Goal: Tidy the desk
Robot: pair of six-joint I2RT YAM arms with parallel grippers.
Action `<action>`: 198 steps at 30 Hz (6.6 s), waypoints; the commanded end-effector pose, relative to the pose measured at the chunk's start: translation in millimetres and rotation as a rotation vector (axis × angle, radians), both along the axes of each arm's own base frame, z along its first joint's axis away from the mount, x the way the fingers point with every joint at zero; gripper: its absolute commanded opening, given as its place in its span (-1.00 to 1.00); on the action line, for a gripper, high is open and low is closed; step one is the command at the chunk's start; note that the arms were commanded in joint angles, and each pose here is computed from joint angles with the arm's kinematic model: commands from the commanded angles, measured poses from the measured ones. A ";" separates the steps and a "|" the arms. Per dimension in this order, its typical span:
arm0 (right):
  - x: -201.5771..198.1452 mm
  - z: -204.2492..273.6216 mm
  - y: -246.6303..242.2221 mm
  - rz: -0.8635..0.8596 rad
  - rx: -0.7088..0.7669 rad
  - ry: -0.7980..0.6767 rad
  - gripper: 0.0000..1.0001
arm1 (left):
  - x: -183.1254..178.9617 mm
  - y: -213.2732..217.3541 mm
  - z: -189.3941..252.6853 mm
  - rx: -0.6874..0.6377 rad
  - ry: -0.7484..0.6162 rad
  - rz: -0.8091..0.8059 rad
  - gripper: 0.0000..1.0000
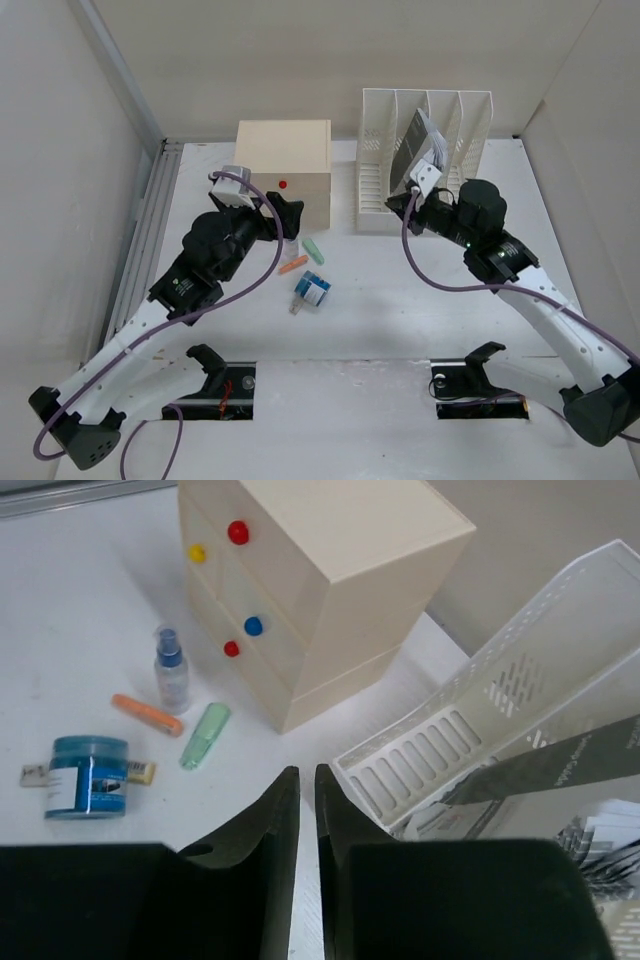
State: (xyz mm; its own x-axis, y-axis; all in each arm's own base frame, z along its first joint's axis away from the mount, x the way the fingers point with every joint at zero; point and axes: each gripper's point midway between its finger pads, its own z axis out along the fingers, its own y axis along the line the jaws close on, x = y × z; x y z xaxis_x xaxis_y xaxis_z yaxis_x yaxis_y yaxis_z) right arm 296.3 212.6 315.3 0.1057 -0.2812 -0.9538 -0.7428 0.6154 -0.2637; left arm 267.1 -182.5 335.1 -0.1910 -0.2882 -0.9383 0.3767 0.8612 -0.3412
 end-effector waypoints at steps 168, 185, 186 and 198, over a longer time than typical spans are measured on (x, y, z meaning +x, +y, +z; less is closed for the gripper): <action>-50.9 -73.6 45.4 0.707 -0.394 -0.119 0.60 | -26.0 93.9 16.2 0.036 0.021 0.345 1.00; -42.6 -170.4 151.2 1.062 -0.898 -0.526 0.57 | -24.5 130.2 -22.6 0.057 -0.005 0.540 1.00; -42.6 -168.5 155.4 1.076 -0.914 -0.527 0.57 | -26.2 131.6 -20.5 0.048 -0.011 0.540 1.00; -69.3 -211.7 155.8 1.312 -1.017 -0.410 0.57 | -28.7 132.2 -20.5 0.038 -0.017 0.531 1.00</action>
